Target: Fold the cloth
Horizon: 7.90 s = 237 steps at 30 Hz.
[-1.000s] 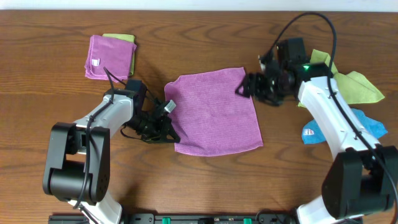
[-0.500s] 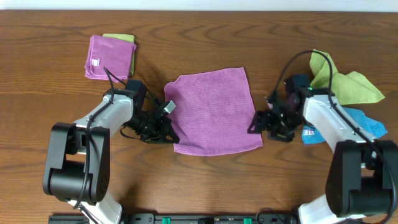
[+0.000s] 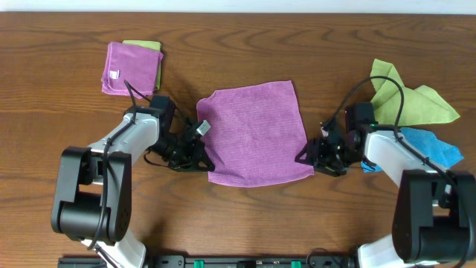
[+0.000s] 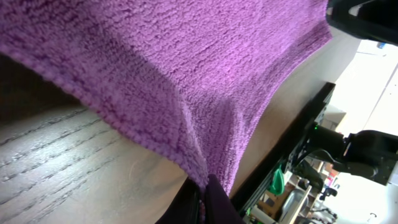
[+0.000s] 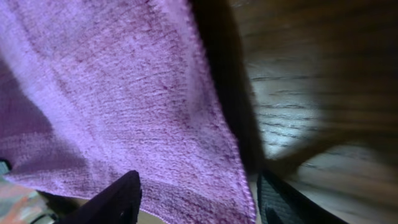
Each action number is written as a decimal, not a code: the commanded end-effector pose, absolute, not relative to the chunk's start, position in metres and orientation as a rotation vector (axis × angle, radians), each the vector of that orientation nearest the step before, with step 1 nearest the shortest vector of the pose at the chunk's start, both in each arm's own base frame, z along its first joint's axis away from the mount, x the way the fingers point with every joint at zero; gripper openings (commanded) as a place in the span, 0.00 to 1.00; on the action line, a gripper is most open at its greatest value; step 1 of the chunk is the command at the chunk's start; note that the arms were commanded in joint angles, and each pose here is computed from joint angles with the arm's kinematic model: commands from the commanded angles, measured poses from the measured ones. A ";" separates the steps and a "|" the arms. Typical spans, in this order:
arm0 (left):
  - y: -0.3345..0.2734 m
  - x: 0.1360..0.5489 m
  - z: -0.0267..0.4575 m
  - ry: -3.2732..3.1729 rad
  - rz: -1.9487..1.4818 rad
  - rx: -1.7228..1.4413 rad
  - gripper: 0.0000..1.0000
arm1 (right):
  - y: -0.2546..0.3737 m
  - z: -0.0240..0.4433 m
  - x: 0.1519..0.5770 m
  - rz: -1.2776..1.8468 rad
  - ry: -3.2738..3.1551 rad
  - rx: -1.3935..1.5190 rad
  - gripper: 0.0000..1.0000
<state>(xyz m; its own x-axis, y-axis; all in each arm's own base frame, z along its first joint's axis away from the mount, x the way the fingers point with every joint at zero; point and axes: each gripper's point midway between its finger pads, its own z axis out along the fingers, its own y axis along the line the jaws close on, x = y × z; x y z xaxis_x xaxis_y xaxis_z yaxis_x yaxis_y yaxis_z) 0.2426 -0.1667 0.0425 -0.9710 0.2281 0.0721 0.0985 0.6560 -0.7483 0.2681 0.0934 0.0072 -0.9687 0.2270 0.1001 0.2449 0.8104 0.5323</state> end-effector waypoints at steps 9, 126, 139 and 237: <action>-0.171 0.241 0.048 -2.681 1.274 -0.272 0.06 | 0.103 -0.003 0.255 -0.827 -2.934 -0.363 0.01; -0.189 0.391 0.020 -3.388 0.952 -0.121 0.06 | 0.097 0.033 0.424 -0.923 -3.446 -0.753 0.78; -0.190 0.391 0.021 -3.382 0.963 -0.081 0.06 | 0.118 0.010 0.431 -0.964 -3.443 -0.698 0.73; -0.055 0.427 0.120 -3.685 0.651 0.404 0.06 | 0.360 0.109 0.411 -1.696 -3.353 0.466 0.35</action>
